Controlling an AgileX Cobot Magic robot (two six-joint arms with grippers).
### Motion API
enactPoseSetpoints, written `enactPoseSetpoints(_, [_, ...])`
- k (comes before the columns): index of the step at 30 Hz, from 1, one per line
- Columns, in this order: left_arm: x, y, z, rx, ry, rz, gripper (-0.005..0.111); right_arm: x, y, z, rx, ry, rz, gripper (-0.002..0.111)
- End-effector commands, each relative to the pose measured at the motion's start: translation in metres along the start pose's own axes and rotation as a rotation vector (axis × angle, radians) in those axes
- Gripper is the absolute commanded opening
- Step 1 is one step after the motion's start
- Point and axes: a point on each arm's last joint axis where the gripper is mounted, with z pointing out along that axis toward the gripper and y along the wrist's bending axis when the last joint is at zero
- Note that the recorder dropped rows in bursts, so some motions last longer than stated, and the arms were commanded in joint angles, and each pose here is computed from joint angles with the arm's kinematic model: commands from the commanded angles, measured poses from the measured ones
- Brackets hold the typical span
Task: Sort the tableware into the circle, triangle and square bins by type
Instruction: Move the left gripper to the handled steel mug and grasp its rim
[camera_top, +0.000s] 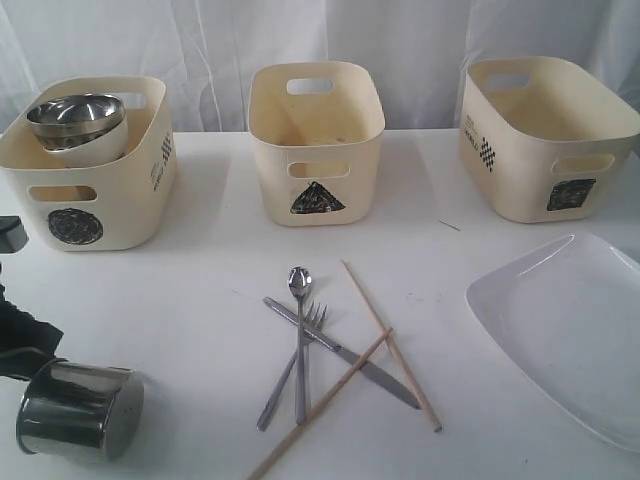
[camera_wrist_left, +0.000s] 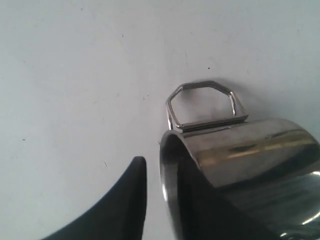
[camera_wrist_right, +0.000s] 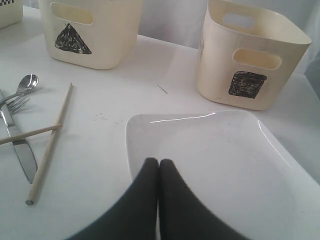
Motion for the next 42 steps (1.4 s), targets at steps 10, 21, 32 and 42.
enactPoseSetpoints(10, [-0.004, 0.002, 0.0, -0.018, -0.056, -0.023, 0.032, 0.001, 0.0, 0.0, 0.0, -0.006, 0.0, 0.0])
enactPoseSetpoints(21, [-0.024, 0.014, -0.012, -0.171, -0.214, 0.034, 0.066, 0.001, 0.0, 0.0, 0.0, -0.006, 0.0, 0.0])
enactPoseSetpoints(32, [-0.008, -0.018, -0.036, 0.11, 0.089, 0.076, 0.064, 0.001, 0.0, 0.0, 0.0, -0.006, 0.0, 0.0])
enactPoseSetpoints(42, [-0.008, -0.025, -0.034, 0.19, 0.057, 0.032, 0.064, 0.001, 0.0, 0.0, 0.0, -0.006, 0.0, 0.0])
